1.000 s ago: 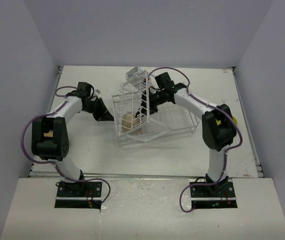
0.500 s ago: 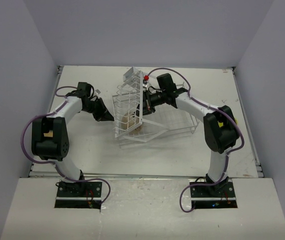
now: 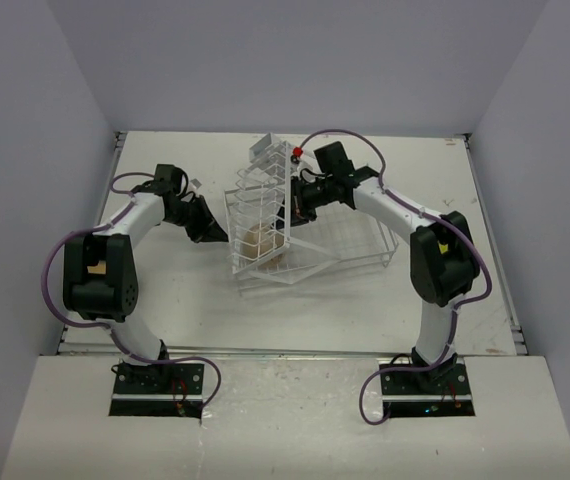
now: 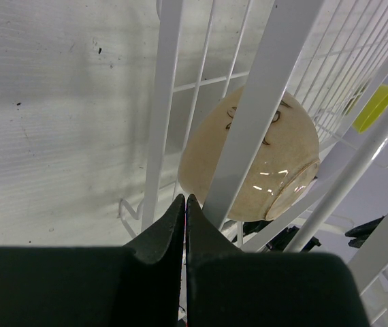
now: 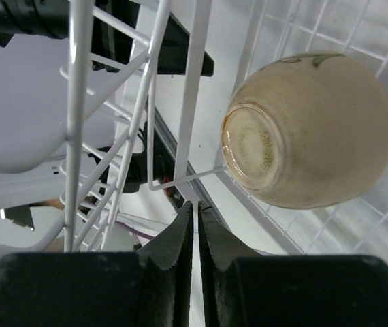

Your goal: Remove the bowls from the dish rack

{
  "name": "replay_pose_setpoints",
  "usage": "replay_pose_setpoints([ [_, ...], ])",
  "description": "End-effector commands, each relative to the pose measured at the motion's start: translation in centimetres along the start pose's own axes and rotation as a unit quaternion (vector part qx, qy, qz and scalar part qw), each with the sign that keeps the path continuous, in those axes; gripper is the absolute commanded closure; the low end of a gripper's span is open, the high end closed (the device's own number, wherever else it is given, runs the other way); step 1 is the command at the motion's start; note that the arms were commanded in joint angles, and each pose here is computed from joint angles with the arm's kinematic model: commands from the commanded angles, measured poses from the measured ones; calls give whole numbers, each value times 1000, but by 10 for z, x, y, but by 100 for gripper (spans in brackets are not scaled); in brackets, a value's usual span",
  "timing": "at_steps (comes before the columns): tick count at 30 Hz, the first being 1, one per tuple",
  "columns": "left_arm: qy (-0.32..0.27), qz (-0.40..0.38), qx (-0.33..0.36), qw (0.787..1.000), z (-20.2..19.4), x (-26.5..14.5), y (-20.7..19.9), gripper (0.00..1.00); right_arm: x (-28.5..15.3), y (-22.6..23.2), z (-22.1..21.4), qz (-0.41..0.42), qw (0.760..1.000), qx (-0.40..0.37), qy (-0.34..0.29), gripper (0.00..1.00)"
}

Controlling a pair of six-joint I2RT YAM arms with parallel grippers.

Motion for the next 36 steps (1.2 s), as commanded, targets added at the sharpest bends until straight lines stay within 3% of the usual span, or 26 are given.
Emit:
replay_pose_setpoints([
  [1, 7, -47, 25, 999, -1, -5, -20, 99, -18, 11, 19, -33, 998, -29, -43, 94],
  [11, 8, -47, 26, 999, -2, -5, -19, 99, -18, 0, 16, -43, 998, -7, -41, 94],
  [22, 8, -48, 26, 998, -1, -5, -21, 99, -17, -36, 21, -141, 989, 31, -40, 95],
  [36, 10, -49, 27, 998, 1, -4, -22, 99, -22, -67, 15, -200, 977, 63, -34, 96],
])
Point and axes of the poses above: each gripper's point midway between its finger pads, its own x axis out along the fingers, its own y axis along the line the jaws close on, z = x × y, the point moved 1 cm from there along -x, back along the fingers, and after that the axes turned 3 degrees about x, right-handed, at the moved point
